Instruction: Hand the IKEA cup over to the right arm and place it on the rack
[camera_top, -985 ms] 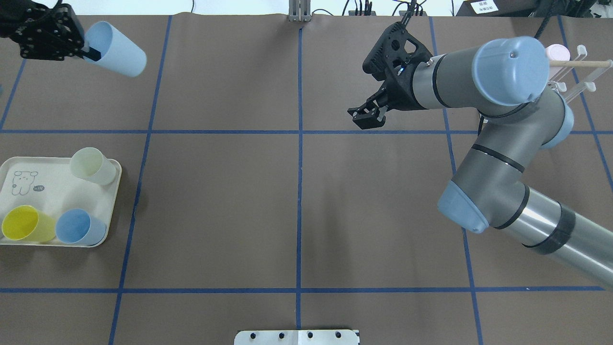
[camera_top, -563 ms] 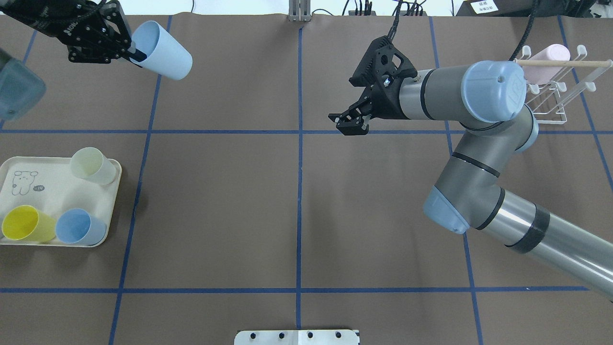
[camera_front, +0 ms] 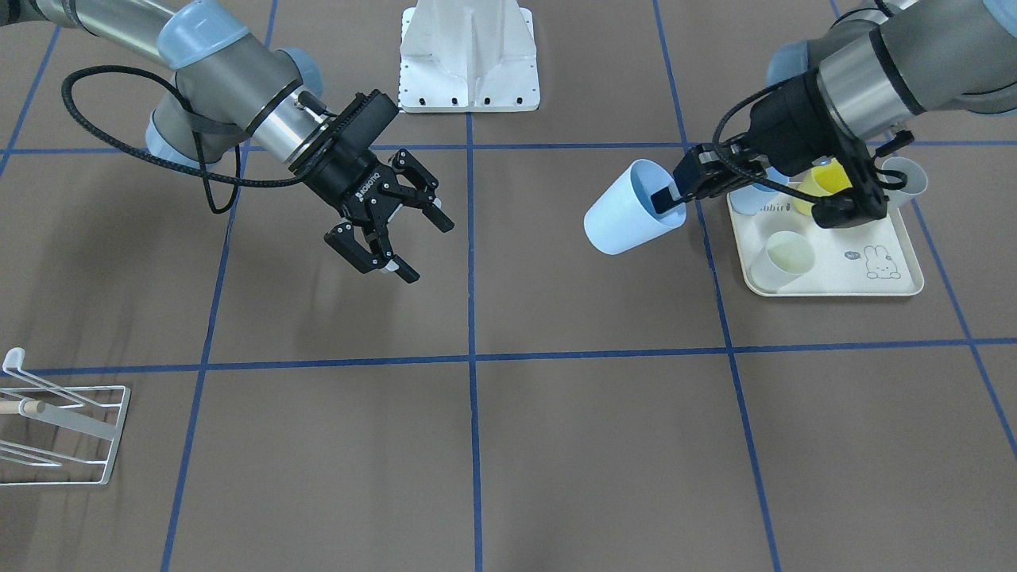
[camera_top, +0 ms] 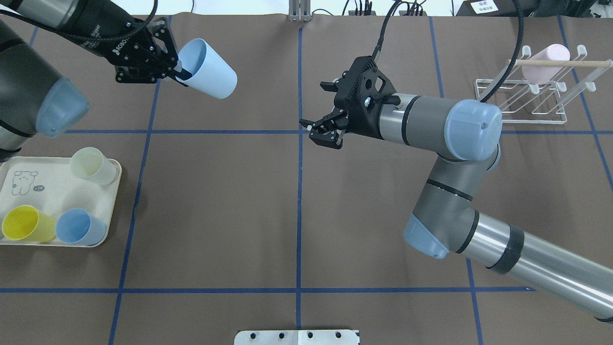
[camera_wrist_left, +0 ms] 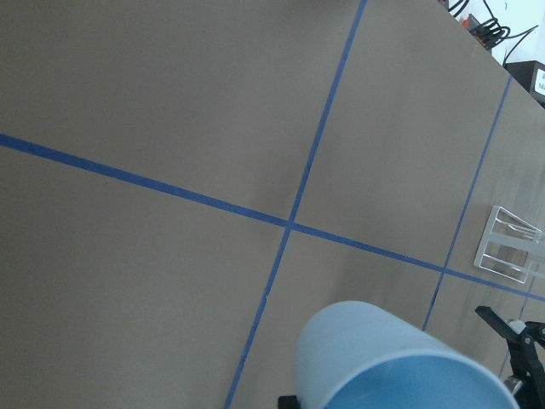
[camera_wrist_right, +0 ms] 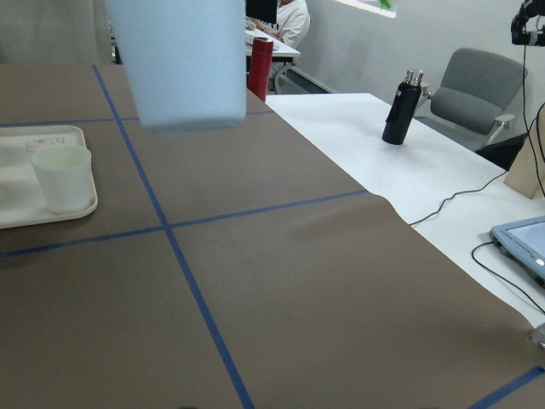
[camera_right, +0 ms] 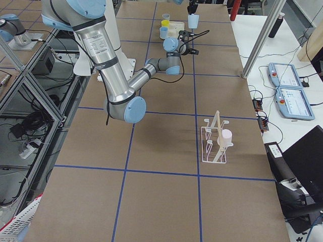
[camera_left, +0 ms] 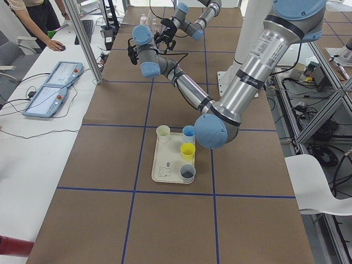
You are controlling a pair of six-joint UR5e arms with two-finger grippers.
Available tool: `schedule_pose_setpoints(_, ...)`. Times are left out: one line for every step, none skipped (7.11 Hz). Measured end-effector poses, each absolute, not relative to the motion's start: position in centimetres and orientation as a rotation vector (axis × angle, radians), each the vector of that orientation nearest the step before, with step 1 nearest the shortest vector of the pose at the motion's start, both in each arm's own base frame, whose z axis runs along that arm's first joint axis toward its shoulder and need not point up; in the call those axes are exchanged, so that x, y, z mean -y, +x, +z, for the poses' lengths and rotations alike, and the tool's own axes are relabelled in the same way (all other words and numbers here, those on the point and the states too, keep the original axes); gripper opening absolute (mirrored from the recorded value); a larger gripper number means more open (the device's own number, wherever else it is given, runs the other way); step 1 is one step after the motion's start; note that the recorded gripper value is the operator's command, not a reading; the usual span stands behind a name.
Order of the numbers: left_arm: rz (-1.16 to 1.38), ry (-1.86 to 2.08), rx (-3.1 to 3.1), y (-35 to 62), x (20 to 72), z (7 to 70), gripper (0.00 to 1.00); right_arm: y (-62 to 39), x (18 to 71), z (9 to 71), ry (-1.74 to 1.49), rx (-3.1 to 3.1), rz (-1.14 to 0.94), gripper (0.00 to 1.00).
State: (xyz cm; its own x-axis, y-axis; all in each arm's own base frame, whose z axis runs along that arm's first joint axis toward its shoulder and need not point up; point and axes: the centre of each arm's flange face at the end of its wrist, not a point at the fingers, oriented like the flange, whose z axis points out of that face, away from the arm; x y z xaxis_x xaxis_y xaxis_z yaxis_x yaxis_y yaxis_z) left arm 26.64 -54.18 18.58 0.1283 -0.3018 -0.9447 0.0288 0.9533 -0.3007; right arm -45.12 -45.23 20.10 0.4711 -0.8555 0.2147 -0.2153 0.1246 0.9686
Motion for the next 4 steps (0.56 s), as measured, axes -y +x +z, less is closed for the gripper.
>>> schedule_pose_setpoints(-0.234,-0.229,-1.428,27.9,53.8,18.0,0.0,-46.1,44.0,19.8,1.445,1.028,-0.576,0.93)
schedule_pose_setpoints(-0.222,-0.231,-1.43,29.2,53.3,17.5,0.0,-46.6,43.1,19.5,1.479,1.032,-0.543,0.95)
schedule_pose_setpoints(-0.211,-0.23,-1.432,30.2,52.8,17.0,0.0,-47.0,42.4,19.0,1.503,1.039,-0.52,0.98)
schedule_pose_setpoints(-0.208,-0.221,-1.434,31.3,52.5,16.4,0.0,-47.8,41.8,17.9,1.519,1.055,-0.511,0.98)
